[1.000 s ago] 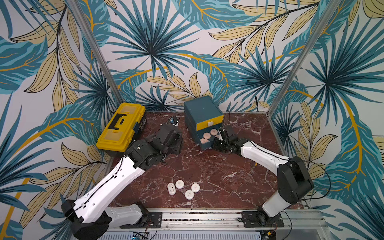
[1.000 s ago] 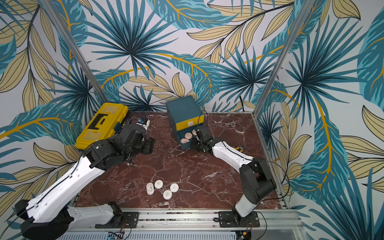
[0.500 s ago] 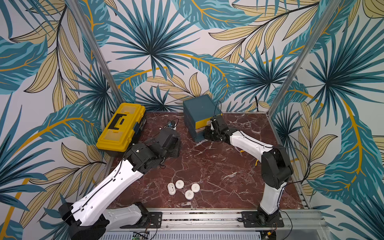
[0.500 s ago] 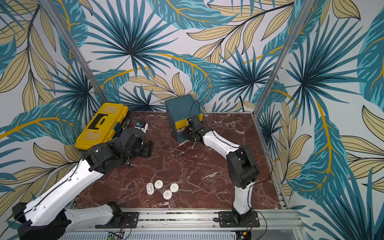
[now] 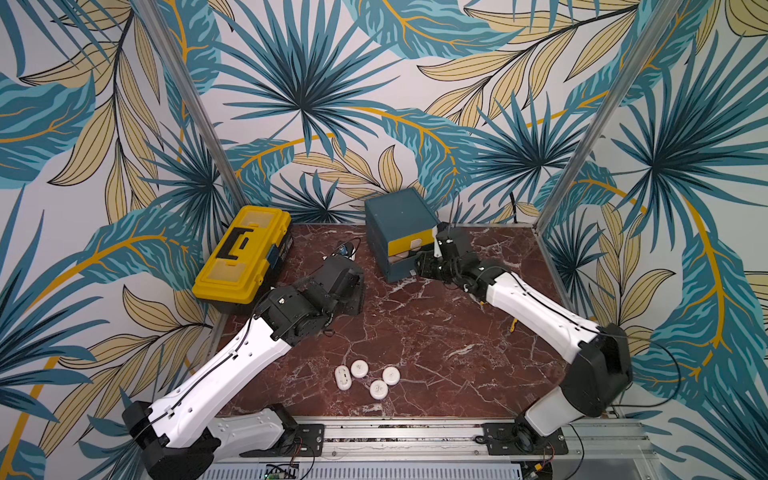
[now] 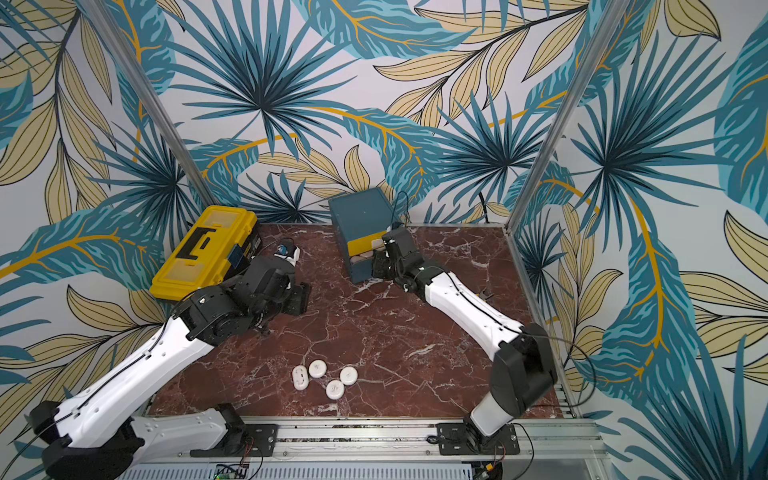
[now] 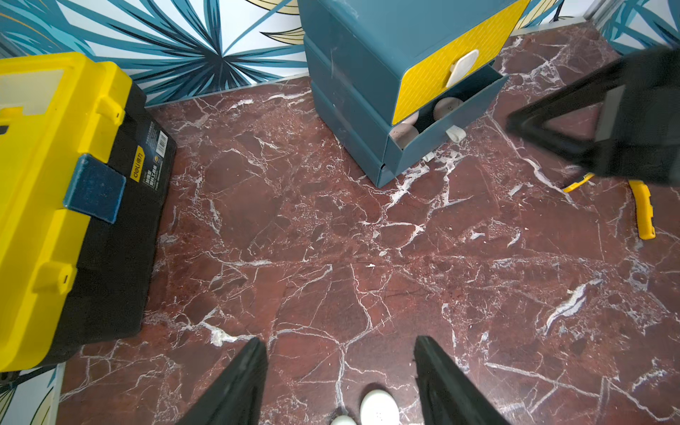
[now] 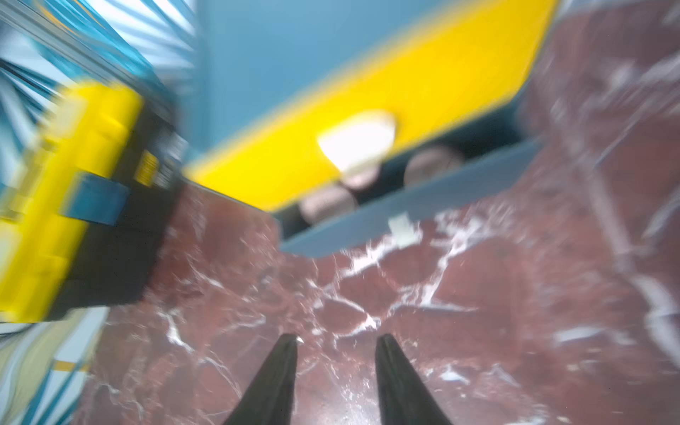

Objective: Put the bluetooth earphones in the drawer according to color
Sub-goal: Close the drawer of the storage box, then adjust the storage box at the center of the board.

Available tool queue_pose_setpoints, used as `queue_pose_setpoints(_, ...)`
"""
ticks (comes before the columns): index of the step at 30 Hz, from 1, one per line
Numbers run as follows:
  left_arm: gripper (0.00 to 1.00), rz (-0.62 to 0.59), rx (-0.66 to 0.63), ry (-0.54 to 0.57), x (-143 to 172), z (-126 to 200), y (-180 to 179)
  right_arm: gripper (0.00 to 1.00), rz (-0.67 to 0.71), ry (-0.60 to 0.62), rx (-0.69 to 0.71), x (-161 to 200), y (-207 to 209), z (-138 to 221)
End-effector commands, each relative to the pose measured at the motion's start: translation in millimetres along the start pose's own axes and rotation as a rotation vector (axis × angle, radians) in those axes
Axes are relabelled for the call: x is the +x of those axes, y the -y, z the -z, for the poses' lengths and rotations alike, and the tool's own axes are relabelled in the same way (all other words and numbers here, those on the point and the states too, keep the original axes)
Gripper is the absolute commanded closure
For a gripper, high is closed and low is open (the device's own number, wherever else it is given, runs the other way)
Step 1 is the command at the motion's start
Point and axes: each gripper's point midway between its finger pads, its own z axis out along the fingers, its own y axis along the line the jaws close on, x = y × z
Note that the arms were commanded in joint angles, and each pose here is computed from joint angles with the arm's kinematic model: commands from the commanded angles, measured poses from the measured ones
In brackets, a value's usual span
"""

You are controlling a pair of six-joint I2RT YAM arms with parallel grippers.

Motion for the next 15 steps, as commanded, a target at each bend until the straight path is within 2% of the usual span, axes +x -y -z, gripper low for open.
queue_pose_setpoints(1,0.37,0.064,0.060,-0.010,-10.8,-35.6,11.5,0.60,0.068,0.082,0.157,-37.1,30.8,27.2)
queue_pose_setpoints(8,0.47,0.362,0.271,-0.057,-50.4,-121.8,17.2,0.76,-0.122,0.095,0.264,-96.2,87.3,-19.5)
queue_pose_setpoints(11,0.48,0.495,0.375,-0.064,-66.3,-152.8,19.7,0.82,-0.279,0.081,0.238,-116.3,117.3,-55.9)
queue_pose_setpoints(15,0.48,0.605,0.480,-0.060,-84.6,-188.5,29.7,0.85,-0.460,0.015,0.087,-129.5,132.3,-119.4)
